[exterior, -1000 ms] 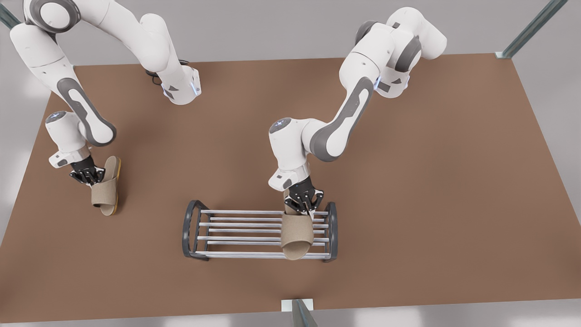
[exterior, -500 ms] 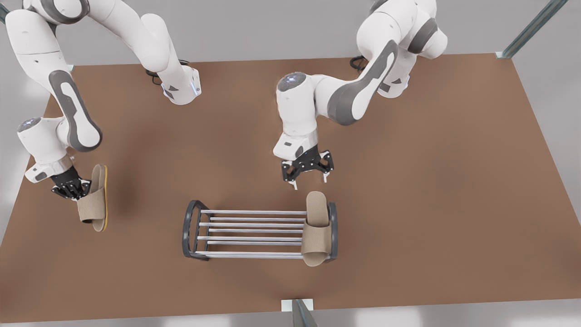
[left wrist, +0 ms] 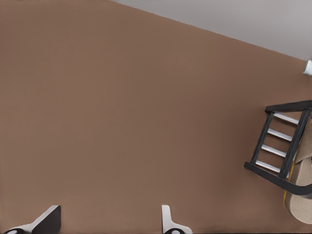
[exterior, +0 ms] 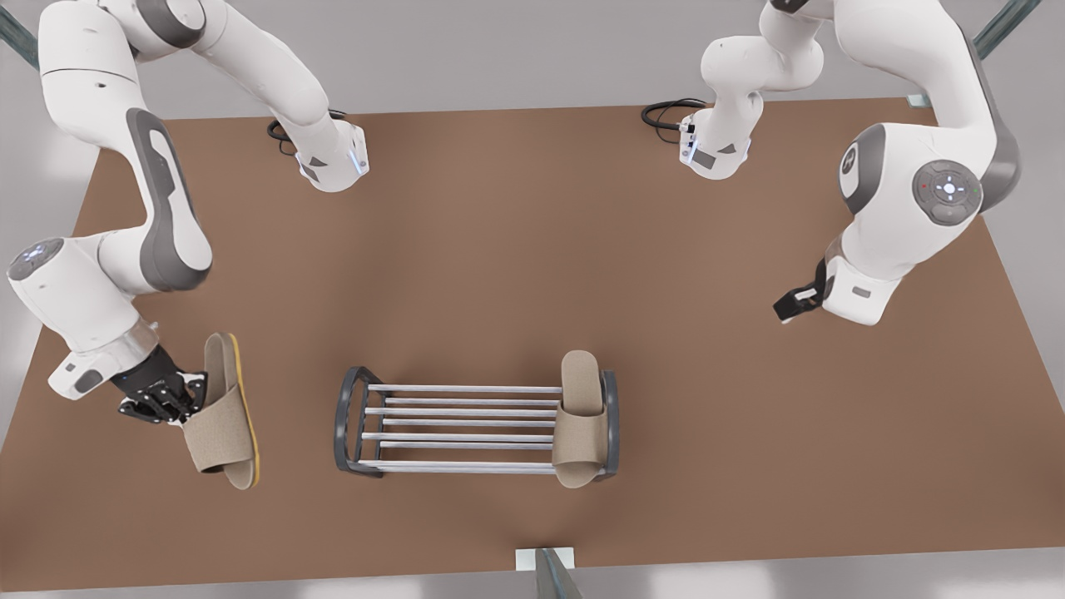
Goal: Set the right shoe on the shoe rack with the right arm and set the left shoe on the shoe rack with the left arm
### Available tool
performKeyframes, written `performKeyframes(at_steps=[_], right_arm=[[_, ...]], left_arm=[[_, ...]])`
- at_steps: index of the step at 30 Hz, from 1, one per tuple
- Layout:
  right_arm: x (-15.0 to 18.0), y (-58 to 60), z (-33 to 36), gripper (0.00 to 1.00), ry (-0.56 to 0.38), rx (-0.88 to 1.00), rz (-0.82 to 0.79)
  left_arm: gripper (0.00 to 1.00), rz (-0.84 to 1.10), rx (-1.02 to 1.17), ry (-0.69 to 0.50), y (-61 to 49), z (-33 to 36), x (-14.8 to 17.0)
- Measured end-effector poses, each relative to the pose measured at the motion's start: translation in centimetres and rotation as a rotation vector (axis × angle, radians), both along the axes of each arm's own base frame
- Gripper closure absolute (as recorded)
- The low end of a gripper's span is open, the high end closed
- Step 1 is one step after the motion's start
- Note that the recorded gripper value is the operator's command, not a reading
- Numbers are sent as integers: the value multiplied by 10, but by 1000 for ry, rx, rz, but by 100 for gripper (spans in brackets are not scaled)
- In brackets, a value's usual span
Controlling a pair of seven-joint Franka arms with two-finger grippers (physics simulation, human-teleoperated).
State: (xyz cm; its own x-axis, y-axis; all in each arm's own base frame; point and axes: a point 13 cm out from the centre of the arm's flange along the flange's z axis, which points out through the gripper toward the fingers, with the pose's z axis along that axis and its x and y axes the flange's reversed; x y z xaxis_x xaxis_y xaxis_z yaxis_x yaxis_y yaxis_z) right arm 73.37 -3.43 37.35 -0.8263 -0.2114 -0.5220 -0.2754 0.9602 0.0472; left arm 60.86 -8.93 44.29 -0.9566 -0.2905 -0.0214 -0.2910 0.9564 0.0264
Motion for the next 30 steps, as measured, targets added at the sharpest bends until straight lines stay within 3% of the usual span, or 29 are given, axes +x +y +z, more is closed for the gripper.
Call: performKeyframes(at_steps=[6,11,15,22,30], right_arm=[[3,111,44,79,67,-84,43],[7,166,107,79,55,-123,-64],[-3,239,116,79,62,-144,-129],[14,335,43,79,94,-118,-255],[29,365,-13,79,101,-46,-371]], left_arm=[[0,-162,-15,-9,-25,2,0],[0,-225,-10,-13,-22,4,1],[0,-256,-12,-20,-16,6,6],[0,-300,-11,-13,-11,-1,11],[0,-340,-7,1,-10,-11,14]])
